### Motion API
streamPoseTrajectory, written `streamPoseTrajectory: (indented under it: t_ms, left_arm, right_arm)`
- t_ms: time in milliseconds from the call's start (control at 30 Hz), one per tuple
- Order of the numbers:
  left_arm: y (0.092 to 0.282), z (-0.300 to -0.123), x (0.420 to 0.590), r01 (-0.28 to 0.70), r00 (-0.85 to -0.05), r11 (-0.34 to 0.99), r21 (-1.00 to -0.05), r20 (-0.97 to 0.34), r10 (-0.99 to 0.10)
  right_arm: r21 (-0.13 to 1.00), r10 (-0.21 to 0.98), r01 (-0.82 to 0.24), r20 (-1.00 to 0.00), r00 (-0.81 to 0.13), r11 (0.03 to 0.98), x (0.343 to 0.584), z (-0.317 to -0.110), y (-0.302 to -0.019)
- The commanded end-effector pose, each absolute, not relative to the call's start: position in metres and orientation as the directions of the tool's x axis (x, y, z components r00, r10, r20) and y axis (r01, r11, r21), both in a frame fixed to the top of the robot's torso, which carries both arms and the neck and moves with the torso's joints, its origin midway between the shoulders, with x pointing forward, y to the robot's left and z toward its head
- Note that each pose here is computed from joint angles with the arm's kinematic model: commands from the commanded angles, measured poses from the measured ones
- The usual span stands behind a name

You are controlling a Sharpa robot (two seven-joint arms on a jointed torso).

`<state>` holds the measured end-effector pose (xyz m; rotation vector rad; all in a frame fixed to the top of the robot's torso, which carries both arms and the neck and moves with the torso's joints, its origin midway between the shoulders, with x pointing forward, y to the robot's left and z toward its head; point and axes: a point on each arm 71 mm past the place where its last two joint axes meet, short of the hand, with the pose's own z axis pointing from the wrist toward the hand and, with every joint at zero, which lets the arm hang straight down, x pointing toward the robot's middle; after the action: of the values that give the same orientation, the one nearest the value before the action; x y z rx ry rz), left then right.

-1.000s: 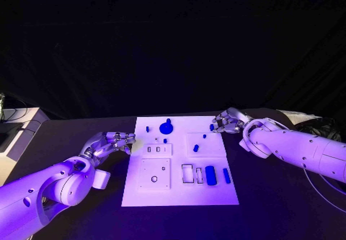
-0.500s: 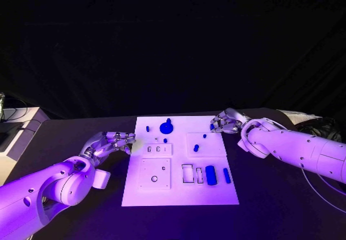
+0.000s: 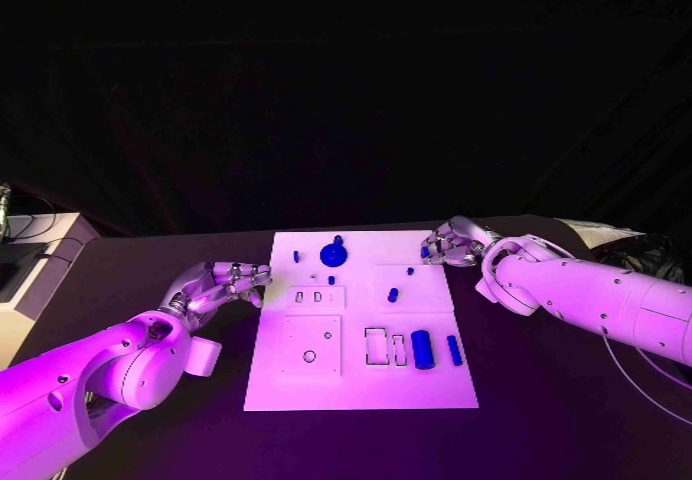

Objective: Assemble the parts on the task board

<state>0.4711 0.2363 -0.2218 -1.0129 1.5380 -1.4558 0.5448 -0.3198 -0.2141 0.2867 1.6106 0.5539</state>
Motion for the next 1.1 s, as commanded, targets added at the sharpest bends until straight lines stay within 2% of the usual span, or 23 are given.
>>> streamPoseTrajectory:
  t_ms: [33,467,733,933,1100]
  left_arm:
    - [0.235,-0.221,0.471,-0.028,-0.389,0.025,-0.999,-0.012,-0.921]
    - [0.236,-0.221,0.471,-0.028,-0.387,0.026,-0.999,-0.013,-0.922]
    - [0.236,-0.221,0.471,-0.029,-0.386,0.027,-0.999,-0.014,-0.922]
    - [0.237,-0.221,0.471,-0.029,-0.384,0.028,-0.999,-0.015,-0.923]
    - [0.237,-0.221,0.471,-0.029,-0.383,0.028,-0.999,-0.015,-0.923]
  right_arm:
    - [0.499,0.480,-0.147,-0.865,-0.148,0.854,0.544,-0.216,-0.318]
    - [0.496,0.484,-0.143,-0.868,-0.111,0.856,0.545,-0.214,-0.319]
    - [0.527,0.528,-0.102,-0.849,-0.026,0.843,0.543,-0.209,-0.318]
    - [0.555,0.557,-0.075,-0.830,0.006,0.828,0.539,-0.205,-0.311]
    - [0.580,0.583,-0.081,-0.812,0.010,0.810,0.535,-0.193,-0.294]
